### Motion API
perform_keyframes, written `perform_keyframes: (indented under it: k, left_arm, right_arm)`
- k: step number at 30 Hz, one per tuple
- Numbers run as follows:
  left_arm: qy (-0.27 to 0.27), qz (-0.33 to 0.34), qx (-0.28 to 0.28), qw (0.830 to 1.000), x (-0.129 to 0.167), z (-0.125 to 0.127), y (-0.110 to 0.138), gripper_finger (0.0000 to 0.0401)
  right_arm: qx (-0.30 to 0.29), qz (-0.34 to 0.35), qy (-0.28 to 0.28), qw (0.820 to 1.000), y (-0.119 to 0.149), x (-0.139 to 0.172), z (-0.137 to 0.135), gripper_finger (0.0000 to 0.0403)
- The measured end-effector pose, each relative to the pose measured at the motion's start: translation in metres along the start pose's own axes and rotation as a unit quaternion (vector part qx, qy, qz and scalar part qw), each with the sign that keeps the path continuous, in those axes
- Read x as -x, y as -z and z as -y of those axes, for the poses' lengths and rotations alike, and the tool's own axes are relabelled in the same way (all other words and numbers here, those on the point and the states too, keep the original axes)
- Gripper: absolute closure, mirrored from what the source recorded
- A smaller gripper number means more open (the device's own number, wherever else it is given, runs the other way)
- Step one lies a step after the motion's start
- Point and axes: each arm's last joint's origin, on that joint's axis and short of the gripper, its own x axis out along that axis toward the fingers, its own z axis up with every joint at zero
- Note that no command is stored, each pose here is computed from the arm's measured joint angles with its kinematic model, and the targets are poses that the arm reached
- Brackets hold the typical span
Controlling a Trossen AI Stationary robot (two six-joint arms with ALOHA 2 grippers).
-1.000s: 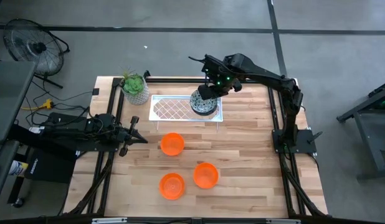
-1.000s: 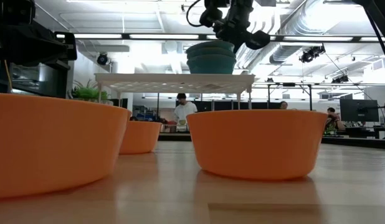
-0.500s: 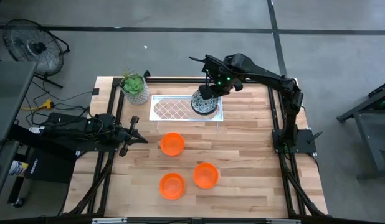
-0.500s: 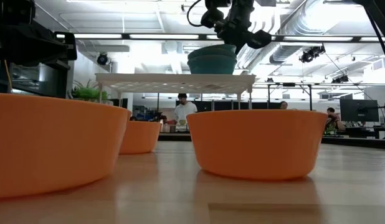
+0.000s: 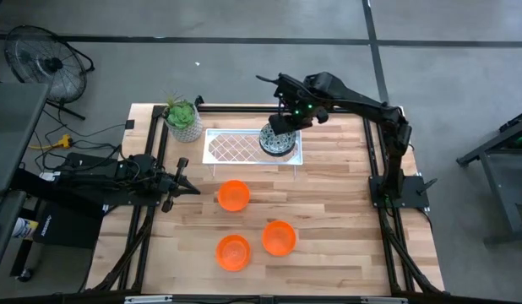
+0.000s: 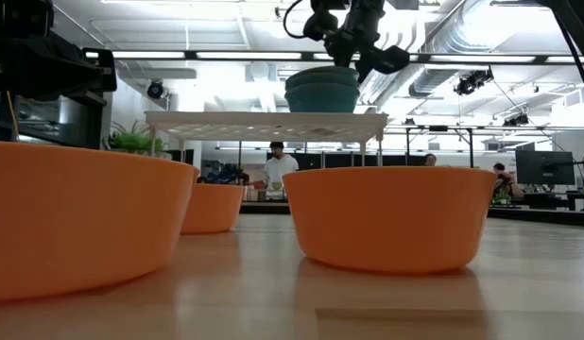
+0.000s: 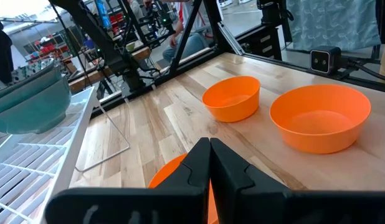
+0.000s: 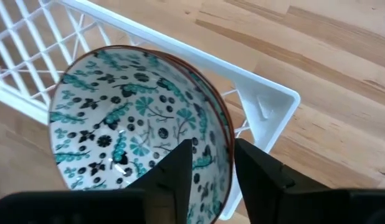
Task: Pick & Place Mini bowls
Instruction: Stack the white patterned bowl on the white patterned bowl on the shelf
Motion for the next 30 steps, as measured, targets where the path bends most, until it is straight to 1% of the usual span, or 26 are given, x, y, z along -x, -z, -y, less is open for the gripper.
perform_keyframes:
  k: [6,17,23,27,30]
  left_arm:
    - [0.0,0.0,0.0,1.0,0.0,0.0,0.0,0.0401]
    - [0.0,0.0,0.0,1.0,0.0,0.0,0.0,0.0401]
    - [0.0,0.0,0.0,1.0,0.0,0.0,0.0,0.0401]
    - [0.0,0.0,0.0,1.0,0.0,0.0,0.0,0.0401]
    - [0.0,0.0,0.0,1.0,0.0,0.0,0.0,0.0401]
  right_arm:
    - [0.011,0.006,-0.007,1.0,0.002,0.006,0.001,0.029]
    - [0.013,0.0,0.006,1.0,0.004,0.007,0.003,0.029]
    - [0.015,0.018,0.01,1.0,0.007,0.017,0.006,0.029]
    - [0.018,0.037,0.02,0.999,0.013,0.028,0.009,0.029]
    - [0.053,0.055,0.034,0.996,0.022,0.037,0.009,0.0291]
